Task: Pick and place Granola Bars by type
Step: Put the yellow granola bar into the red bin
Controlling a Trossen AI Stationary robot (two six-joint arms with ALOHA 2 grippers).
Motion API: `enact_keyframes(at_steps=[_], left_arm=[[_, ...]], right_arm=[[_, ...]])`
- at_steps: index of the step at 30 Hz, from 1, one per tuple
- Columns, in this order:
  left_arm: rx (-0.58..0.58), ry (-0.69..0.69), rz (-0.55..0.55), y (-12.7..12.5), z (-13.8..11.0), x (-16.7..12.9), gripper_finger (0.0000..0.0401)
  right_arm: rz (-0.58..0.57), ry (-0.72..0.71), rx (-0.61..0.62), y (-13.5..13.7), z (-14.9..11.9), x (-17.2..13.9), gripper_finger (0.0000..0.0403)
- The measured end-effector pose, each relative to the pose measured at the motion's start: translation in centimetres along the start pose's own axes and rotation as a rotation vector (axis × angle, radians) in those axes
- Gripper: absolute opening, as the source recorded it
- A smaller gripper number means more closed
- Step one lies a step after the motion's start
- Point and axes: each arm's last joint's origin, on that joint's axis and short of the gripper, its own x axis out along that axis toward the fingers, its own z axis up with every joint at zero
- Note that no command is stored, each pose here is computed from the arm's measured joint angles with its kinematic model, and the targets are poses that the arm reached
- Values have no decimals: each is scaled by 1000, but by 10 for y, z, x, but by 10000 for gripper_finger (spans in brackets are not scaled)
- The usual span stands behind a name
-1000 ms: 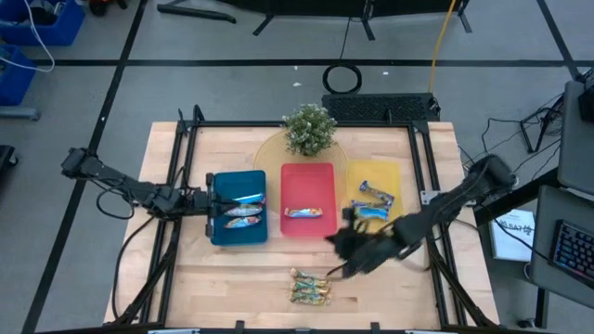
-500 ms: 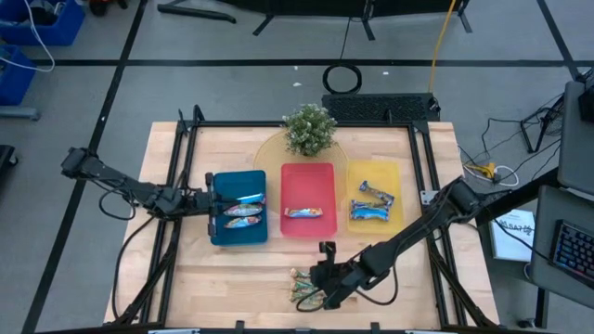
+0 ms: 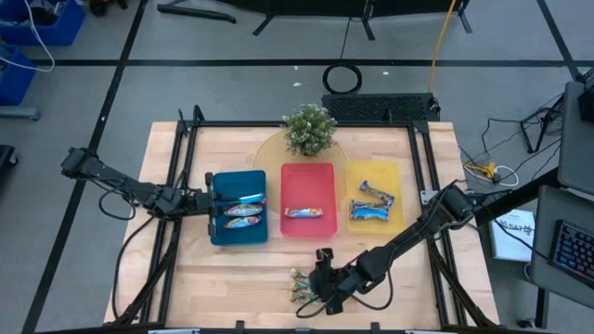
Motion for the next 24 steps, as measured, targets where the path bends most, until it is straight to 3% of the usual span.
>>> enact_keyframes(at_steps=[11,24], left_arm=[[-45,4,-1,0,-1,0,42],[-88,13,-3,0,-1,0,42]], right_arm=[[-36,15,-12,-1,-8,8,207],[-12,51,36,-21,-40,23,196]])
